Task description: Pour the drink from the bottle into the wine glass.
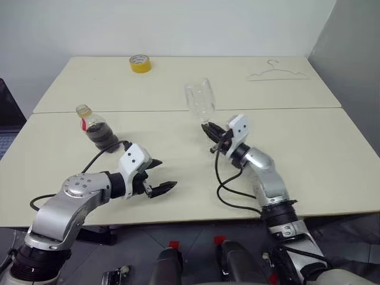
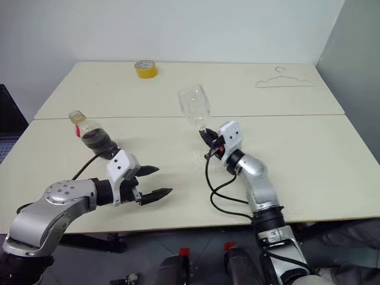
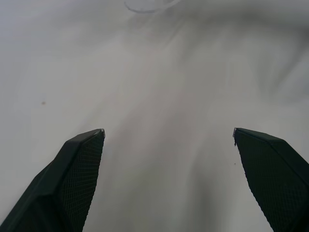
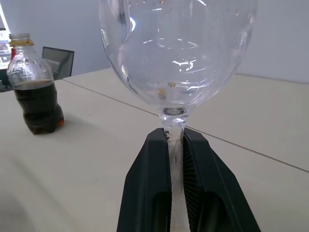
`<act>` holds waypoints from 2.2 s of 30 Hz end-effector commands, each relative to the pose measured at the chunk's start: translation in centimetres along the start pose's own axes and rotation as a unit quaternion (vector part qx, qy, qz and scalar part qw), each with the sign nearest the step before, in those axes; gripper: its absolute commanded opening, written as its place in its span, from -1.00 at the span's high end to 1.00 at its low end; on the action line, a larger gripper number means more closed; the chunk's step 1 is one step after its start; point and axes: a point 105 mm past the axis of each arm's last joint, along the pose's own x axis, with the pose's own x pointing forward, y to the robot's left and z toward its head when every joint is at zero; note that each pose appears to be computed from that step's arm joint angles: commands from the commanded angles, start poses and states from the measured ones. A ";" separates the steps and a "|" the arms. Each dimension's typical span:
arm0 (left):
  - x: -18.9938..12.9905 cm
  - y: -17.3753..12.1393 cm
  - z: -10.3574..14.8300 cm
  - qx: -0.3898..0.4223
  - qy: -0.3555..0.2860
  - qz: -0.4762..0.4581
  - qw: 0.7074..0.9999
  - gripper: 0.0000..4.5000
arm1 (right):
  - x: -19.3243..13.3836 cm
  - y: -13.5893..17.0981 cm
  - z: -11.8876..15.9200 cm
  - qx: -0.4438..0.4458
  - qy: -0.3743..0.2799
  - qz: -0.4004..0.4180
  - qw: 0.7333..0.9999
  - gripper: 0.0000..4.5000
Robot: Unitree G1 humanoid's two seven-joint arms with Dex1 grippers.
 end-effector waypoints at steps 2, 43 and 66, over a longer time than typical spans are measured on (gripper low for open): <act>0.1 0.0 0.7 0.018 -0.011 -0.001 1.000 -1.00 | 1.0 0.3 0.4 -0.034 -0.028 -0.025 0.999 0.97; 0.1 0.5 0.3 0.028 -0.005 0.002 1.000 -1.00 | -4.1 -0.6 -5.9 0.010 0.099 0.006 0.995 0.11; -6.2 4.4 1.9 -0.028 -0.088 0.086 0.992 -1.00 | -11.6 -5.3 0.3 -0.055 0.236 0.140 0.960 -0.99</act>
